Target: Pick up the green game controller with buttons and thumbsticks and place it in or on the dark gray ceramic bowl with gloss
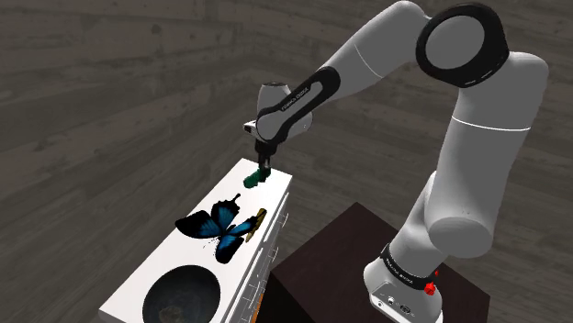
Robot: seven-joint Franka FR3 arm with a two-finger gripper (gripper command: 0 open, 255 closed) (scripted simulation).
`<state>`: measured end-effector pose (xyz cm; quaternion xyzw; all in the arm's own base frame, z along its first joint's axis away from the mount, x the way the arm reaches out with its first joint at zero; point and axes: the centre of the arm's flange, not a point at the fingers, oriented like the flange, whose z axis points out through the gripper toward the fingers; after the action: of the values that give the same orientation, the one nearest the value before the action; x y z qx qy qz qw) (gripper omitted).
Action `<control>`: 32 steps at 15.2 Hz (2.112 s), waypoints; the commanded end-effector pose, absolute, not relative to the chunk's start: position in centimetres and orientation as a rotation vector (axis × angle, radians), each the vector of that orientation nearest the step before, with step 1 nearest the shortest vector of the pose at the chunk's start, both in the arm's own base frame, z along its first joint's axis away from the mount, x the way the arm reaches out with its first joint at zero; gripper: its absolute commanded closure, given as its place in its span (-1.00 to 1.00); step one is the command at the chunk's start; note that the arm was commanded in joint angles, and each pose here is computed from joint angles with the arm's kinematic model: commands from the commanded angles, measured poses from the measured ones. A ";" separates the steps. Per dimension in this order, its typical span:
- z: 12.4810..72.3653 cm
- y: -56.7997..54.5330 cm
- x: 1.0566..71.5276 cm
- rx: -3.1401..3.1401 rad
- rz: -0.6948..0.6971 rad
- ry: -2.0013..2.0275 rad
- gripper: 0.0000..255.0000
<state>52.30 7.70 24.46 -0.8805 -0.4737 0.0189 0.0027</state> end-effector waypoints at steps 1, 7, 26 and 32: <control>24.4 10.1 51.1 -2.763 0.059 -1.484 1.00; 24.3 17.2 47.5 -2.763 0.059 -1.484 1.00; 24.2 39.6 36.2 -2.763 0.059 -1.484 1.00; 23.6 44.9 33.6 -2.763 0.059 -1.484 1.00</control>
<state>33.73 44.52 23.86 -0.8805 -0.4737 0.0188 0.0026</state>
